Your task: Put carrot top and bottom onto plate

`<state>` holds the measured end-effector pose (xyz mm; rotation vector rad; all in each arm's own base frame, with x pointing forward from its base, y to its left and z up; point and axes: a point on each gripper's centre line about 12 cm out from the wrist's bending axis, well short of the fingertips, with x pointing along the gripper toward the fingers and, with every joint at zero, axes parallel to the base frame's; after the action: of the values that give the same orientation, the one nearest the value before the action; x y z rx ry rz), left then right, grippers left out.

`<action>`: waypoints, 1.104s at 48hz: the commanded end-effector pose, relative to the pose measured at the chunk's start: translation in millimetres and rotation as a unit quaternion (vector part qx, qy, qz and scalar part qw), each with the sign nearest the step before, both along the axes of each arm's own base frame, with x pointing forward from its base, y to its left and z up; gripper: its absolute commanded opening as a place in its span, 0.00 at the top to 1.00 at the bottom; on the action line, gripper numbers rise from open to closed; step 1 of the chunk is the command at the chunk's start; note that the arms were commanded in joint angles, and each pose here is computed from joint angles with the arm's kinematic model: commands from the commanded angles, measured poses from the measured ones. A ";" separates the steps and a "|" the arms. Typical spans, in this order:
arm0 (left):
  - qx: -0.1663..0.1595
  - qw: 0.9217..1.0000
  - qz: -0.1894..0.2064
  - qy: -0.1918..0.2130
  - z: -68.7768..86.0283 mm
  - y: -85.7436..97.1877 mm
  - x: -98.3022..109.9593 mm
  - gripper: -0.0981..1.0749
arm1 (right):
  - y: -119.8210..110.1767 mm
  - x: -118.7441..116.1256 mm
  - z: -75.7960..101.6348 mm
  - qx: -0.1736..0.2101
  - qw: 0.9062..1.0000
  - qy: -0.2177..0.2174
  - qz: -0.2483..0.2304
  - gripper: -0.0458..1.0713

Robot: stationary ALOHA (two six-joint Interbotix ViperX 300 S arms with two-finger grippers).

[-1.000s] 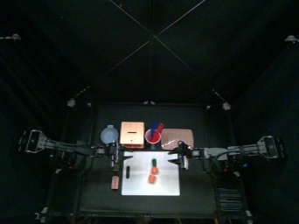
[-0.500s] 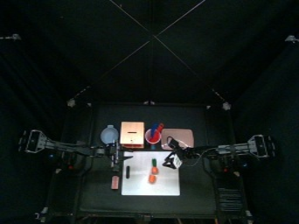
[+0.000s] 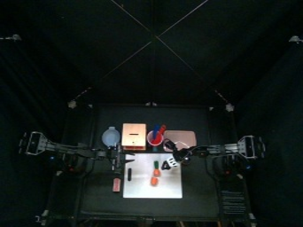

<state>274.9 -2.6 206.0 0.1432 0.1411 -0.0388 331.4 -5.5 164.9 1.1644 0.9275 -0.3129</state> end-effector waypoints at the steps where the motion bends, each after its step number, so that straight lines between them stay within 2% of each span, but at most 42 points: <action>1: 0.001 1.000 -0.002 -0.011 5.6 -1.0 2.0 0.29 | -1.3 6.5 9.4 0.010 1.000 -0.009 0.000 0.08; 5: 0.002 1.000 -0.003 -0.012 6.0 -1.1 1.9 0.29 | -3.0 8.6 3.1 0.025 1.000 0.003 -0.009 0.04; 12: 0.005 1.000 -0.006 -0.010 4.9 -1.7 0.8 0.29 | -7.6 24.2 -3.1 0.036 0.999 0.002 -0.034 0.05; 19: 0.011 1.000 -0.010 -0.007 2.6 -2.0 -1.1 0.29 | -6.9 42.7 -0.8 0.053 0.998 -0.002 -0.037 0.05; 24: 0.014 1.000 -0.011 -0.008 3.3 -2.0 -1.8 0.29 | -5.2 46.5 2.7 0.065 0.997 0.008 -0.043 0.05; 30: 0.017 1.000 -0.014 -0.011 5.1 -2.6 -1.9 0.29 | -7.9 34.6 12.3 0.040 0.997 0.058 -0.014 0.05; 38: 0.019 1.000 -0.016 -0.014 6.6 -3.0 -0.9 0.29 | -19.9 31.8 24.0 -0.019 0.992 0.113 -0.052 0.05; 43: 0.019 1.000 -0.017 -0.013 6.1 -3.0 -1.3 0.29 | -4.9 37.2 25.1 -0.045 0.988 0.131 -0.065 0.05; 53: 0.020 1.000 -0.017 -0.011 5.0 -3.1 -1.9 0.29 | 23.7 49.7 16.7 -0.037 0.984 0.148 -0.094 0.05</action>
<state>270.1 -5.9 204.7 0.1816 0.1412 -0.0695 373.3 12.1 170.5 1.1419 1.0877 -0.6999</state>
